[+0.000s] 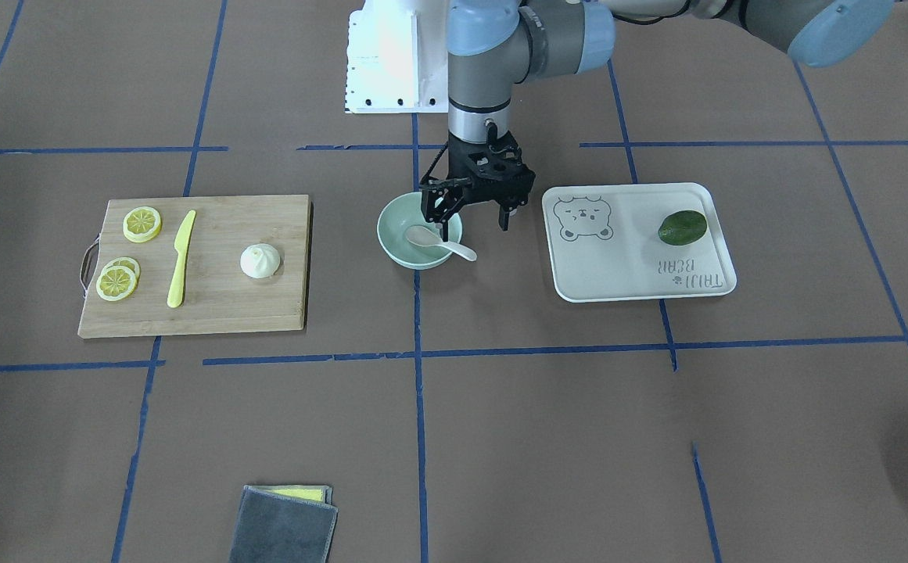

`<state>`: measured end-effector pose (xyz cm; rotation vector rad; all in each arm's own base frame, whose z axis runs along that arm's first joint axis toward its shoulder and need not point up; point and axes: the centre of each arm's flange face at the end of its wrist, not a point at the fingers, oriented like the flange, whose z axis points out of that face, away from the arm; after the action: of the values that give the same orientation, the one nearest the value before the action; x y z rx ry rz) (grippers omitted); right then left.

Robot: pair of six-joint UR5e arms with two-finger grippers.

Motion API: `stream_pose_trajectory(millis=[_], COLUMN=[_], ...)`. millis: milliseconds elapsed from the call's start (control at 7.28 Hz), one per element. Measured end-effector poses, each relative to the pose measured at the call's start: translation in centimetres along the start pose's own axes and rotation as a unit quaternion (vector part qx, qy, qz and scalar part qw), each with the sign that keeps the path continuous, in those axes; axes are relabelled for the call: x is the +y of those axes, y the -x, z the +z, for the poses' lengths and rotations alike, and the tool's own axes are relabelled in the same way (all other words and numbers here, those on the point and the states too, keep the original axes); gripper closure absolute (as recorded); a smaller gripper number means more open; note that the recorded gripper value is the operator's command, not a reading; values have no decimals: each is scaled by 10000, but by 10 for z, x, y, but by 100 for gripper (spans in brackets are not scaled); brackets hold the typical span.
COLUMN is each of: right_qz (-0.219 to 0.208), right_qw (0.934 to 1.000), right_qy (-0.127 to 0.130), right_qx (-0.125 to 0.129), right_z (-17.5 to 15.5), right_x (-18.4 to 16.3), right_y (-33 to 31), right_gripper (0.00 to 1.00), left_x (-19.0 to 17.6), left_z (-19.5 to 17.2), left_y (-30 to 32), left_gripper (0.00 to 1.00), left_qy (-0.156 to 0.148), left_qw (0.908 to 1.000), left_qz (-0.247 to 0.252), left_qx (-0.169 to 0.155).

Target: Put spoon and bun in bowl

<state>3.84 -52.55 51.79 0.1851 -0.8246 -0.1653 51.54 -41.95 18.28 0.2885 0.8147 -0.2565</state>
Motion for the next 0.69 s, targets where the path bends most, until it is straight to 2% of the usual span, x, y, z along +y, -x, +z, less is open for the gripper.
stream_pose_trajectory(millis=[137,275,412,687], right_qz=[-39,-88,-137,-296], right_qw=[10000,9999,9998,9993], right_qy=[-55,-110,-154,-213], right_qx=[4,6,2,-12], right_z=[-5,-11,-15,-20], right_x=[-1,-1,-1,-3], right_y=[6,12,17,33], right_gripper=[0,0,0,0], left_x=[-34,-74,-115,-199], left_z=[-16,-32,-49,-85], left_y=[34,79,133,269], left_gripper=[0,0,0,0], left_qy=[-7,15,24,255], left_qw=[9972,9883,9754,9538], left_qz=[752,1523,2205,2990], left_qx=[38,25,-39,-143])
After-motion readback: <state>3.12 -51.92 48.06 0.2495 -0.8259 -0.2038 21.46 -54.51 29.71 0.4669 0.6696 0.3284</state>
